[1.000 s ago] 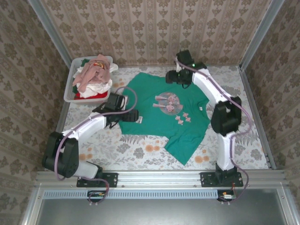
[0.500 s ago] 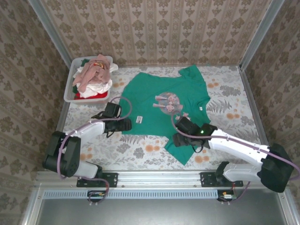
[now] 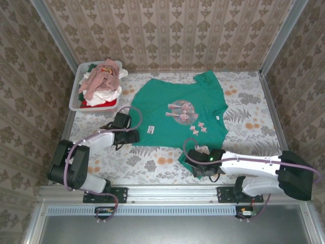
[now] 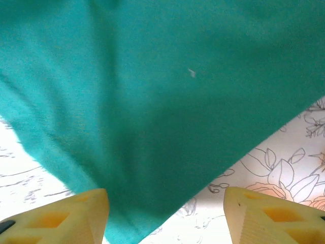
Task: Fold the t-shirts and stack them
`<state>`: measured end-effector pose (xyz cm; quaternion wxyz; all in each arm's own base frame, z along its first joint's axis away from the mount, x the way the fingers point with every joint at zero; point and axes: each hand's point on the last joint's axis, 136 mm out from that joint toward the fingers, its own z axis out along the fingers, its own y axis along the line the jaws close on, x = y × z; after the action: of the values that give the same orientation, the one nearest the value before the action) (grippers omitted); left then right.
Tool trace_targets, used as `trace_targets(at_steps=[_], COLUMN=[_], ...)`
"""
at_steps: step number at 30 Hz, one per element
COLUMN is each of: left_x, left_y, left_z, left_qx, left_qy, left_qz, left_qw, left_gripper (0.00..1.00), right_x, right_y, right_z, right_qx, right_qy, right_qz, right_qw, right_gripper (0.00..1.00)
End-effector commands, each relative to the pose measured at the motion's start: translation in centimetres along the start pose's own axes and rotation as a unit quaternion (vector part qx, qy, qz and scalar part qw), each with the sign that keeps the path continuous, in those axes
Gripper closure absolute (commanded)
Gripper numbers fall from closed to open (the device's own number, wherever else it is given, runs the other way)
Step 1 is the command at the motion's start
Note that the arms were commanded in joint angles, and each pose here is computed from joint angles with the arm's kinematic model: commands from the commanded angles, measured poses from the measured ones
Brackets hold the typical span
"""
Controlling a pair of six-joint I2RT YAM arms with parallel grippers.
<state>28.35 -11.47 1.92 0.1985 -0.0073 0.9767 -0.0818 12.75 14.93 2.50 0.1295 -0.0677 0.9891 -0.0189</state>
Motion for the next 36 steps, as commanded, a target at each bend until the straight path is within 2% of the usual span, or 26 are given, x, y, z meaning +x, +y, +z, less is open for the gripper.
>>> trace_targets(at_steps=[1, 4, 6, 9, 13, 17, 18, 22, 25, 27, 29, 31, 33, 34, 36], left_x=[1.2, 1.2, 1.0, 1.1, 1.4, 1.5, 1.5, 1.4, 1.6, 1.7, 1.9, 2.2, 2.5, 2.5, 2.7], left_y=[-0.3, -0.3, -0.4, -0.6, -0.4, 0.0, 0.1, -0.3, -0.3, -0.3, -0.3, -0.1, -0.2, -0.4, -0.7], left_z=[1.2, 1.6, 1.8, 1.6, 0.8, -0.8, -1.2, -2.3, -2.8, -3.2, -3.5, -3.8, -3.6, -3.4, -2.9], left_qx=[0.007, 0.006, 0.006, 0.008, 0.009, 0.003, 0.003, 0.013, 0.015, 0.019, 0.021, 0.012, 0.012, 0.012, 0.004], left_qy=[0.031, 0.033, 0.036, 0.041, 0.038, 0.025, 0.022, 0.009, 0.007, 0.002, 0.000, 0.002, 0.006, 0.008, 0.018], left_qz=[-0.008, -0.011, -0.009, -0.009, -0.012, -0.017, -0.019, -0.016, -0.020, -0.020, -0.018, -0.020, -0.013, -0.009, 0.003], left_qw=[0.999, 0.999, 0.999, 0.999, 0.999, 1.000, 1.000, 1.000, 1.000, 1.000, 1.000, 1.000, 1.000, 1.000, 1.000], left_gripper=[0.39, 0.43, 0.50, 0.62, 0.77, 0.80, 0.83, 0.86, 0.90, 0.90, 0.83, 0.51, 0.36, 0.30, 0.26], right_x=[0.5, 1.2, 1.7, 2.1, 2.3, 1.9, 1.6, 0.3, -0.4, -0.7, -0.9, -0.8, -0.8, -0.8, -1.3], right_y=[0.0, 0.4, 0.4, 0.0, -0.3, -0.7, -0.5, 0.3, 0.2, 0.1, 0.1, 0.6, 0.9, 0.9, 0.9], right_z=[0.9, 1.3, 1.6, 2.0, 2.4, 1.8, 1.4, -0.4, -1.6, -2.4, -2.8, -2.8, -2.7, -2.7, -2.9], right_qx=[0.011, 0.011, 0.016, 0.032, 0.044, 0.057, 0.051, 0.011, -0.007, -0.015, -0.023, -0.035, -0.032, -0.028, -0.022], right_qy=[0.011, 0.022, 0.031, 0.039, 0.043, 0.034, 0.028, -0.005, -0.027, -0.040, -0.045, -0.041, -0.036, -0.035, -0.043], right_qz=[0.015, 0.004, -0.003, -0.006, -0.004, -0.003, -0.003, 0.003, 0.013, 0.017, 0.016, 0.012, 0.009, 0.007, 0.007], right_qw=[1.000, 1.000, 0.999, 0.999, 0.998, 0.998, 0.998, 1.000, 1.000, 0.999, 0.999, 0.998, 0.999, 0.999, 0.999], right_gripper=[0.39, 0.38, 0.33, 0.33, 0.51, 0.70, 0.74, 0.91, 1.00, 1.00, 1.00, 1.00, 1.00, 1.00, 1.00])
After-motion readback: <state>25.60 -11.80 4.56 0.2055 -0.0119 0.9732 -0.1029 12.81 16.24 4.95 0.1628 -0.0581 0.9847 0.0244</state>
